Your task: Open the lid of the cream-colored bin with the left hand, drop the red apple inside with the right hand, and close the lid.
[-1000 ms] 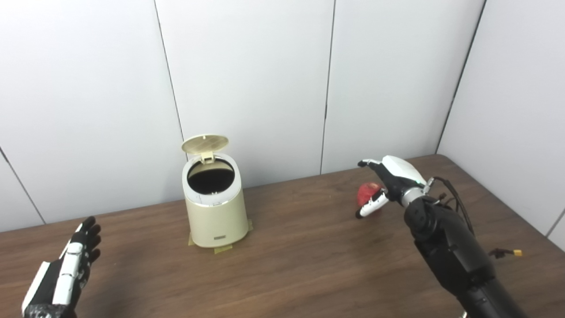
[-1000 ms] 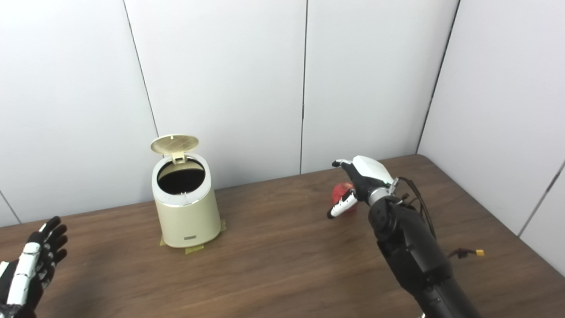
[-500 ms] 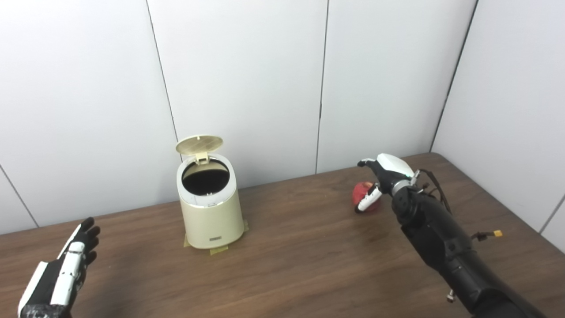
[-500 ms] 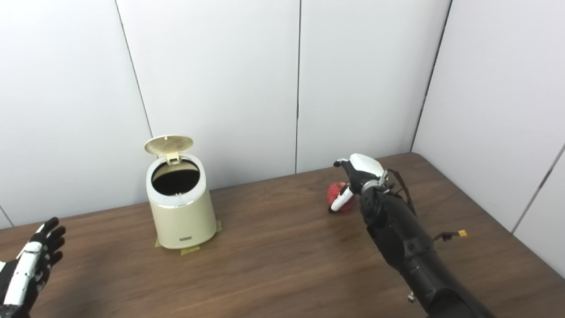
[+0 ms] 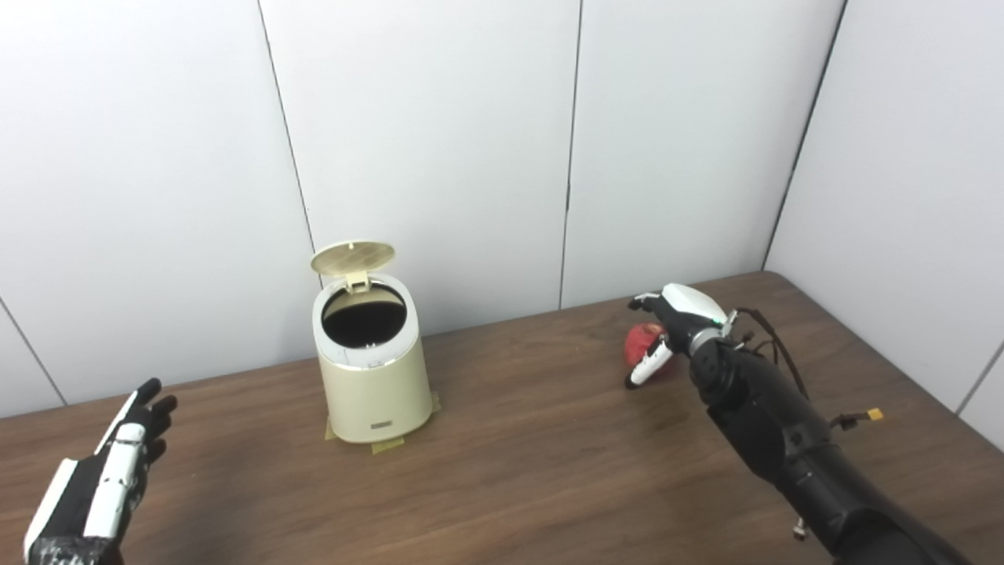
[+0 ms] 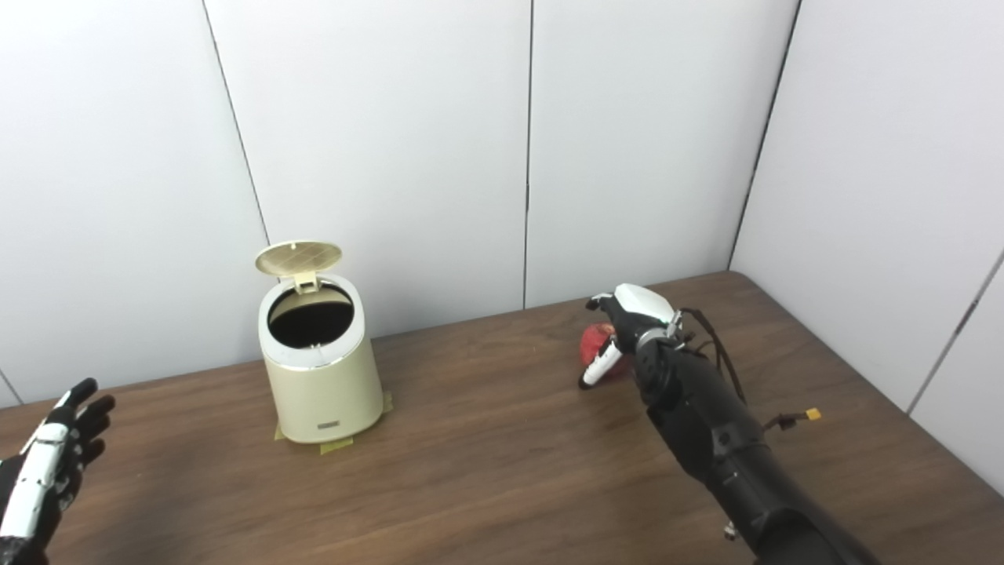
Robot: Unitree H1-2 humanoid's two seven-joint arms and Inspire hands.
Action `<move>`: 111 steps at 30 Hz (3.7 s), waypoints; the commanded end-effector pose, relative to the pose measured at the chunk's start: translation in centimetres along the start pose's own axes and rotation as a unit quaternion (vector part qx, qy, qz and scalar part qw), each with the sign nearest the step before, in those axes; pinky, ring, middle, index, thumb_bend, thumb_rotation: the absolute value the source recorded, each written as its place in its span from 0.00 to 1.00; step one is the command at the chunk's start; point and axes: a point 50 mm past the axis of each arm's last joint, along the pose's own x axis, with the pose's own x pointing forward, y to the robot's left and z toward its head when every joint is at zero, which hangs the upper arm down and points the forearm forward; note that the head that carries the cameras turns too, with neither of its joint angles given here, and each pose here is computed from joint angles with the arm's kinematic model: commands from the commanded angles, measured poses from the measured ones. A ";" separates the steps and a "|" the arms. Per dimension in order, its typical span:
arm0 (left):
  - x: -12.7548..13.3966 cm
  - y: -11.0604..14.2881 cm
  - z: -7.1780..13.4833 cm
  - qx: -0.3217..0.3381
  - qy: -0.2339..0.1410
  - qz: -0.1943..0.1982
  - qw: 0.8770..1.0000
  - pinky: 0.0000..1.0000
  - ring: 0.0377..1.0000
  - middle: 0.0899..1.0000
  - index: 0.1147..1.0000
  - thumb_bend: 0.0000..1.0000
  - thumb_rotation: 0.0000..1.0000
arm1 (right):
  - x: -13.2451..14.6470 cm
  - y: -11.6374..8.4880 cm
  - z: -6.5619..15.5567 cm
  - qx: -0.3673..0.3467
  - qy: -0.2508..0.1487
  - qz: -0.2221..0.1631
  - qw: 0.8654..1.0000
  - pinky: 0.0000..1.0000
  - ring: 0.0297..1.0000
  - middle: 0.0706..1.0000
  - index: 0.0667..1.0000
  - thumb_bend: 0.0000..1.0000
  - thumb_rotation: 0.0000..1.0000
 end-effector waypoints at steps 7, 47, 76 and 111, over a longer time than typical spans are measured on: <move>0.9 0.5 2.6 0.004 -0.044 0.017 0.999 1.00 0.98 0.96 1.00 0.35 1.00 | 0.4 -2.8 -0.1 -0.009 -0.024 -0.041 0.999 0.59 0.53 0.57 0.57 0.66 0.00; 1.1 0.0 0.4 -0.001 -0.056 0.001 0.998 1.00 0.99 0.99 1.00 0.34 1.00 | -10.1 -8.5 20.3 0.135 -0.358 -0.200 0.902 0.40 0.39 0.46 0.45 0.50 0.00; 0.2 -2.1 -1.4 -0.008 -0.040 0.015 0.999 0.95 0.92 0.91 0.92 0.48 0.87 | -8.7 -2.8 28.4 0.190 -0.417 -0.128 0.879 0.38 0.39 0.46 0.46 0.50 0.00; 0.4 -1.6 -1.0 -0.005 -0.048 0.006 0.999 0.93 0.90 0.90 0.90 0.45 0.83 | -7.1 0.1 29.3 0.147 -0.400 -0.128 0.896 0.75 0.81 0.78 0.74 0.86 0.29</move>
